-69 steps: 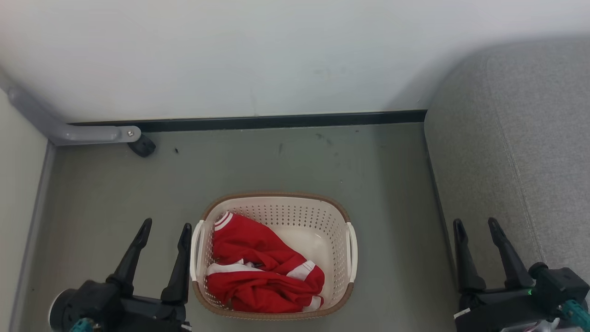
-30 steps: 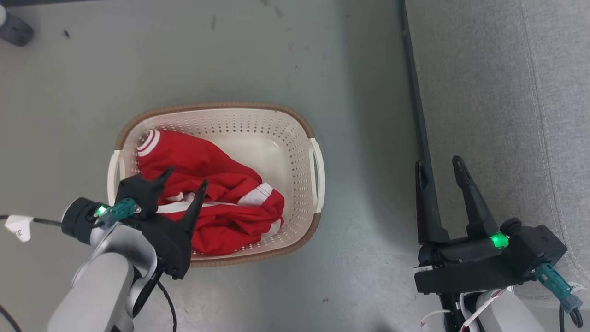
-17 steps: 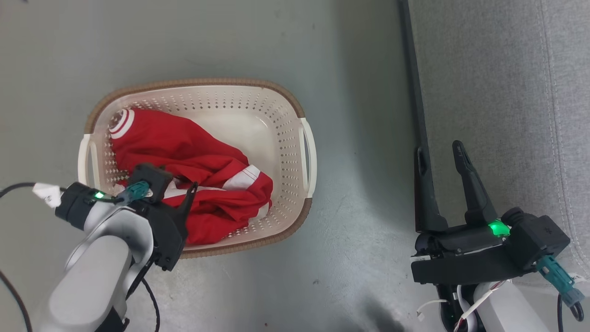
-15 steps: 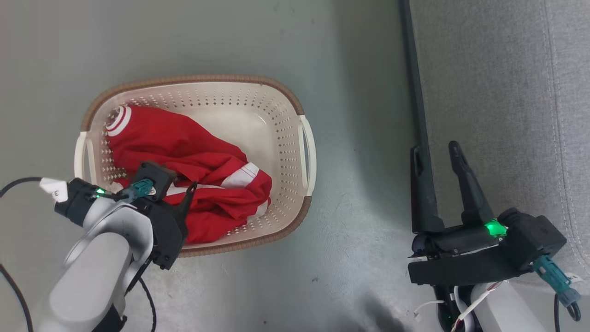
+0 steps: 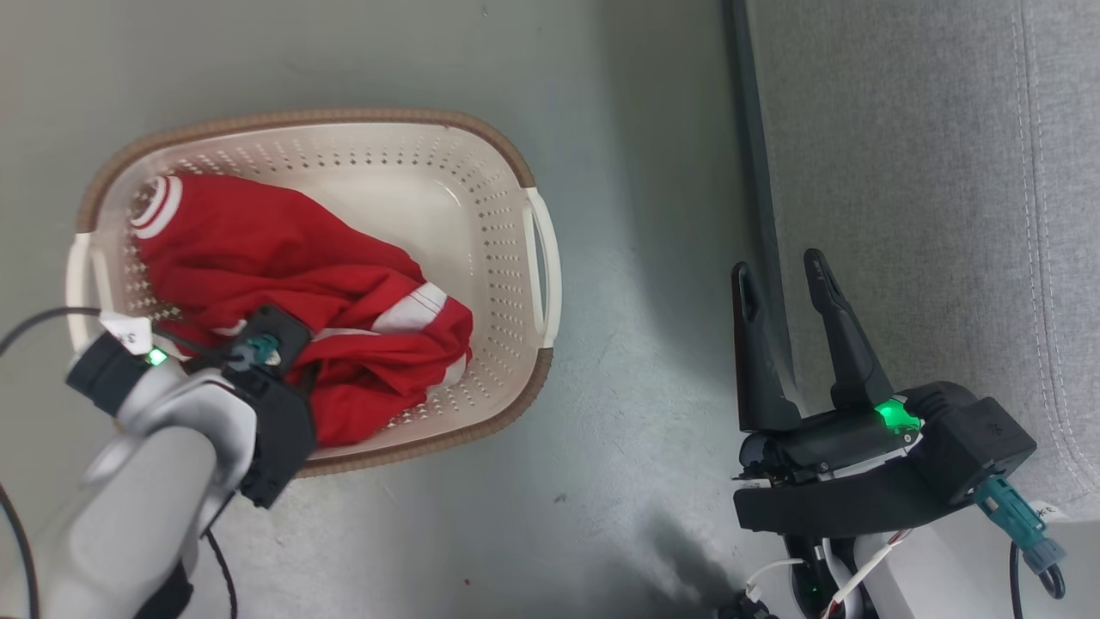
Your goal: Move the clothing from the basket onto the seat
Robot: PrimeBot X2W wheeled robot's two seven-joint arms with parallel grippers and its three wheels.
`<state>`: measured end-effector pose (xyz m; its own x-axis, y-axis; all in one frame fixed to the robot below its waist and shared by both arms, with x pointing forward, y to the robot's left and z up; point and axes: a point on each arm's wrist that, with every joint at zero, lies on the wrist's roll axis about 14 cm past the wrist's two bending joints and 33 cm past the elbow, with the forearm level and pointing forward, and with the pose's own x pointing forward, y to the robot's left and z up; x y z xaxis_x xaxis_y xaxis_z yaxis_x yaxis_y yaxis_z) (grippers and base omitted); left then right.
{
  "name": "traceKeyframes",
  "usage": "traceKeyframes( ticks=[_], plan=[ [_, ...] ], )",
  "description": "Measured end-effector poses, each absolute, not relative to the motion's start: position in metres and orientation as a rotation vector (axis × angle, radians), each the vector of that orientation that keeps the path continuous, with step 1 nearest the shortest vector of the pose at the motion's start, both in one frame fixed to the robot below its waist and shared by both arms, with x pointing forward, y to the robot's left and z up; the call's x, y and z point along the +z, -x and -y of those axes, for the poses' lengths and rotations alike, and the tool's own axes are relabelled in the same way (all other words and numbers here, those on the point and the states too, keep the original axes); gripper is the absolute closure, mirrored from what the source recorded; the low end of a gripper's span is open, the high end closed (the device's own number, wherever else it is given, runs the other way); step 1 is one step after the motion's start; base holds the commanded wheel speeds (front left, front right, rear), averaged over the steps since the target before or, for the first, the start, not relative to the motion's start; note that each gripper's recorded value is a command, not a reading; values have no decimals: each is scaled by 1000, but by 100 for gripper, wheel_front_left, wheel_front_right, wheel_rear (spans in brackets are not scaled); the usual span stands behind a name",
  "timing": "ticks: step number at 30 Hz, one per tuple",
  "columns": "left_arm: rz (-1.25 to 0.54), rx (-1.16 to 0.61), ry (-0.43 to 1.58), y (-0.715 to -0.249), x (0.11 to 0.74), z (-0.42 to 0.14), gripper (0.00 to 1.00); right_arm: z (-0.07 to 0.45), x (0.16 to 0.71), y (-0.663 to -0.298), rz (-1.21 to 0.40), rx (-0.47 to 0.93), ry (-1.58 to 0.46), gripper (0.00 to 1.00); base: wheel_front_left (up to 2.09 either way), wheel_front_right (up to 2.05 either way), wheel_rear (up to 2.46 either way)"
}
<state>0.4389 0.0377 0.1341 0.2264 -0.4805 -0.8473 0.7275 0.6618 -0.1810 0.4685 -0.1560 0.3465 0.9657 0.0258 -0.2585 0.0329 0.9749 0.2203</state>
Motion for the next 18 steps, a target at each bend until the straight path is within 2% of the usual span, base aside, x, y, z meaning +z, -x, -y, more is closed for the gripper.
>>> traceKeyframes(
  ticks=[16, 18],
  plan=[
    [-1106, -918, -360, -441, 106, -23, 0, 158, 329, -461, -312, -16, -210, 0, 0, 0, 0],
    [-1123, -916, -369, -440, 104, -23, 75, 157, 329, -461, -311, -13, -212, 0, 0, 0, 0]
  ],
)
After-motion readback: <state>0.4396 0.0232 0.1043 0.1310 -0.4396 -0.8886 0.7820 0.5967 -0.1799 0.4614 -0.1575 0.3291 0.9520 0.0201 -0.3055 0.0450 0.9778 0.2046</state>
